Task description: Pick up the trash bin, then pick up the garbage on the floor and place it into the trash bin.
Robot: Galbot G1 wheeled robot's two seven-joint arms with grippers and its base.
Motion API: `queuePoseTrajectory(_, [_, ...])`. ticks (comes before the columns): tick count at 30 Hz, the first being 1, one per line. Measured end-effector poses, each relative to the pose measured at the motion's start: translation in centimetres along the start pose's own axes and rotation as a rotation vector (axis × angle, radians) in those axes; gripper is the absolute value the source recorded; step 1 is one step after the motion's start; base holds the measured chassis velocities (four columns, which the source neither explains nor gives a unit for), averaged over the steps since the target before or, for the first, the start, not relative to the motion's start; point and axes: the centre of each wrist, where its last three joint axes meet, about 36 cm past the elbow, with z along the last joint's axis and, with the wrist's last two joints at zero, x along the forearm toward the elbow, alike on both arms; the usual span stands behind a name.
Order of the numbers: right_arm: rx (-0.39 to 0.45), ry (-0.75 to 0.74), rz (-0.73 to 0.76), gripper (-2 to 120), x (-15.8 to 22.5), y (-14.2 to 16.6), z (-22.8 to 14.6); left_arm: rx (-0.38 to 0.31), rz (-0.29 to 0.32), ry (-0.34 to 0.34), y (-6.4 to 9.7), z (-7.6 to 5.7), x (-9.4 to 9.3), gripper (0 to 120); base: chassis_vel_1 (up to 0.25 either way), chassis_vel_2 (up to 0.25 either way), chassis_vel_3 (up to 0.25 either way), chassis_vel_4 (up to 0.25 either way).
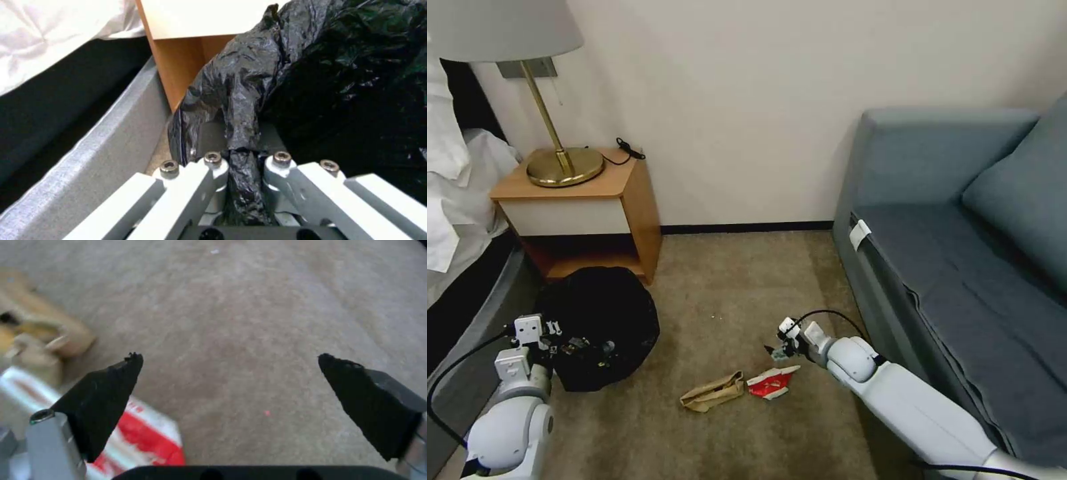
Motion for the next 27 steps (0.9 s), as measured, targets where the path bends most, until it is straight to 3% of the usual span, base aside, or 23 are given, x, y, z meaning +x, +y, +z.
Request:
queuePoseTrajectory(6, [0.109,0.017,-0.119,100,-0.2,0.8,-0.7,-0.004,0.010,0.006,-0.1,0.3,-0.2,4,0.000,0.000,0.000,0.000])
queuePoseTrajectory(16, [0.217,0.064,-0.241,100,-1.1,0.7,0.3,-0.010,0.013,0.011,0.0,0.6,-0.3,4,0.000,0.000,0.000,0.000])
queuePoseTrajectory(27, [0.263,0.137,-0.263,100,-4.0,0.5,3.1,-0.003,0.015,0.018,-0.4,1.2,-0.4,4,0.000,0.000,0.000,0.000])
